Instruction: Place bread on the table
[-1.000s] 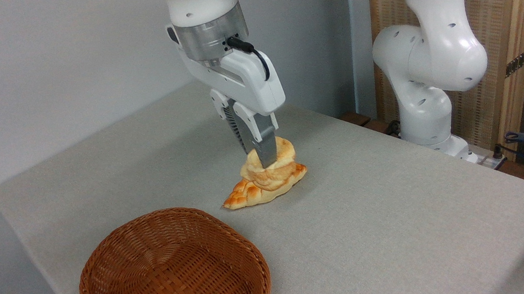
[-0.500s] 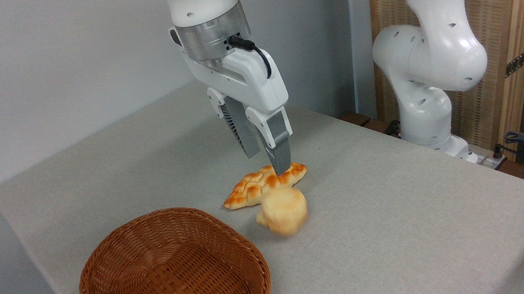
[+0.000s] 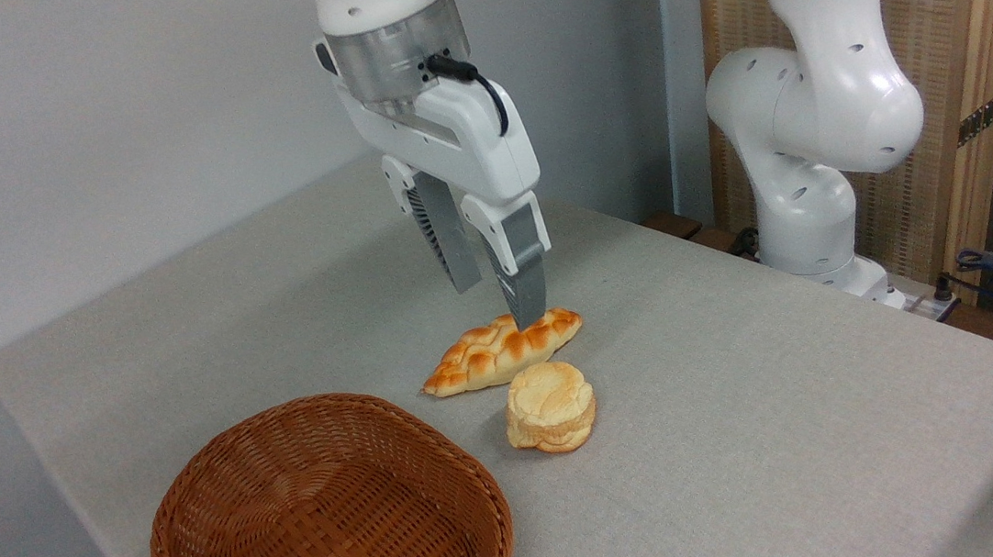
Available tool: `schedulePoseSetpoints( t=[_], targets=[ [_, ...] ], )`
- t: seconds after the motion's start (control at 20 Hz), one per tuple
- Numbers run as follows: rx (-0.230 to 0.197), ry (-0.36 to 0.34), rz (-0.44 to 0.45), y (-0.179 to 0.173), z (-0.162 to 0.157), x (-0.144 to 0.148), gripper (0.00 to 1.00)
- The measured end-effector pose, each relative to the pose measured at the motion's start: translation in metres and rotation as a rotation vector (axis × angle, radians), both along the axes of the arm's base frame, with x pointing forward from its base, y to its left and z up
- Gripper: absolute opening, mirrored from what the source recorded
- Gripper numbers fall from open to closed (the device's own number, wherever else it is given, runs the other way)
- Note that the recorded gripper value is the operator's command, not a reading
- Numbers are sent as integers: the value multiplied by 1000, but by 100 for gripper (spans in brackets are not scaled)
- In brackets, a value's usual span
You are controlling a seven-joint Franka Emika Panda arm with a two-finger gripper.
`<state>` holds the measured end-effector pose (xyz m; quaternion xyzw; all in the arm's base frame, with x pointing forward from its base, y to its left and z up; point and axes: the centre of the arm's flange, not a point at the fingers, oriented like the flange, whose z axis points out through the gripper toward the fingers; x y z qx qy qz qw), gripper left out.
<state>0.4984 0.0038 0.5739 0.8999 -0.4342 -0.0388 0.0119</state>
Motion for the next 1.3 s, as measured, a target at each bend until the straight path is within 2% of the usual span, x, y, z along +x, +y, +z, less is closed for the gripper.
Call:
schedulePoseSetpoints(
  t=[0.15, 0.25, 0.45, 0.7, 1.0, 1.3],
  targets=[
    [-43, -25, 31, -4, 12, 5, 100],
    [-55, -40, 68, -8, 18, 11, 100],
    [-67, -83, 78, -31, 37, 27, 100],
    [-72, -112, 112, -45, 50, 39, 100],
    [-67, -88, 103, -53, 36, 49, 100],
    [-67, -97, 112, -48, 39, 54, 100]
  ],
)
